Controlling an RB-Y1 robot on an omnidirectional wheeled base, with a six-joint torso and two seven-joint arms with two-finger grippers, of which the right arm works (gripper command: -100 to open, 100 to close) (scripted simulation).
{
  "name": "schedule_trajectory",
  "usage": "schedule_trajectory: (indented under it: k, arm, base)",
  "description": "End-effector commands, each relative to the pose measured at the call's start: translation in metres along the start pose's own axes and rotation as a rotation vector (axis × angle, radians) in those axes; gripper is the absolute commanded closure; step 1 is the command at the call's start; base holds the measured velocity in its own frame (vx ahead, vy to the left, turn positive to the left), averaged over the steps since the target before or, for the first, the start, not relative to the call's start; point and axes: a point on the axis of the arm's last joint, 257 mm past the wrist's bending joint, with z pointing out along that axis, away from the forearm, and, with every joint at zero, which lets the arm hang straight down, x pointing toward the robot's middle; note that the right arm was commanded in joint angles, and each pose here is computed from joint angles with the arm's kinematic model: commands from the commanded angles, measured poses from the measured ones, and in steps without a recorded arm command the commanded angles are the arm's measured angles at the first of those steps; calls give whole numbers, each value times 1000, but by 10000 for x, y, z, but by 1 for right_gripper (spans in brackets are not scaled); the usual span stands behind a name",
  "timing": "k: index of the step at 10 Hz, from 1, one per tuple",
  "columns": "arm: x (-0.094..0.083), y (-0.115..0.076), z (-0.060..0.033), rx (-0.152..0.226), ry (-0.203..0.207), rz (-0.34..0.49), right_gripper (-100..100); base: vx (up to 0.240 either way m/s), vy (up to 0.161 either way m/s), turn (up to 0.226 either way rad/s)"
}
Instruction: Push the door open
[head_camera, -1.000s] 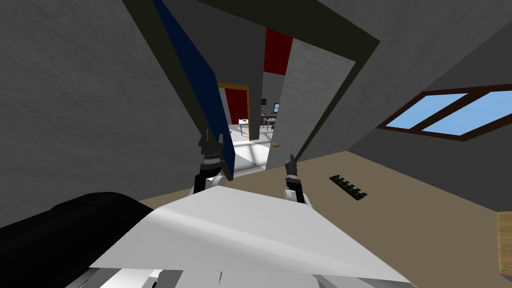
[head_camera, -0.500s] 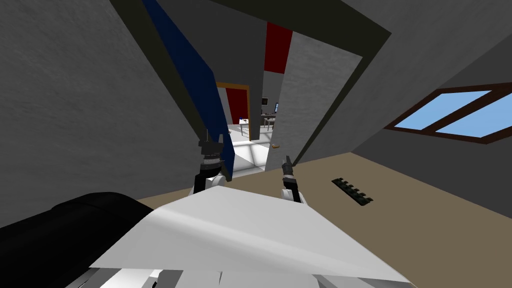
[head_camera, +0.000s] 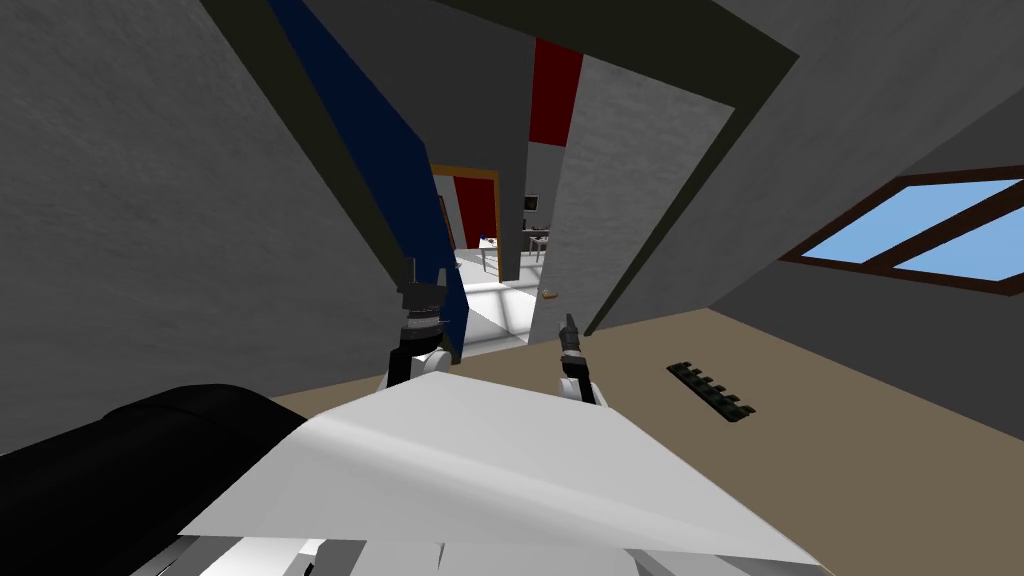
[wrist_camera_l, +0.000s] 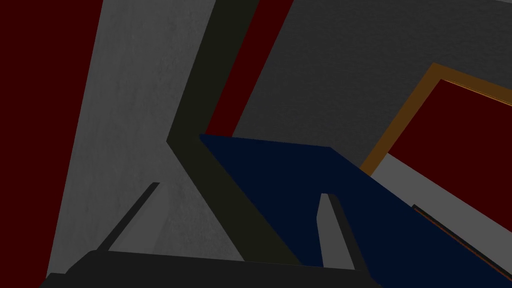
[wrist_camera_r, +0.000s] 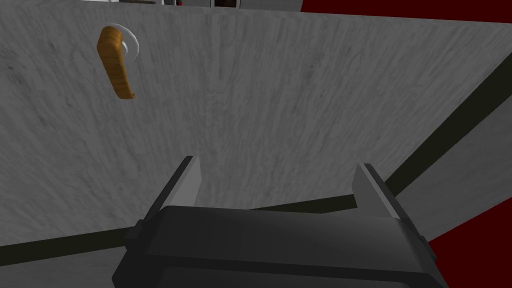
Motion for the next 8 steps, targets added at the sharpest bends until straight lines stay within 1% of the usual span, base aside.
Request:
schedule_trajectory:
  k: [1,3,5,6,8]
  arm:
    - [57,-115,-15,19,9,5,-100]
    - [151,-284,-29,46,25,13,-100]
    - [246,-407,-30,64,40,21,-100]
    - [246,-444,-48,73,40,21,-100]
    - [342,-593,-70,98,55,28,-100]
  base:
    - [47,-53,34]
    - [76,-84,59]
    - [88,-109,47]
    - [64,-73,24]
    - [55,-61,43]
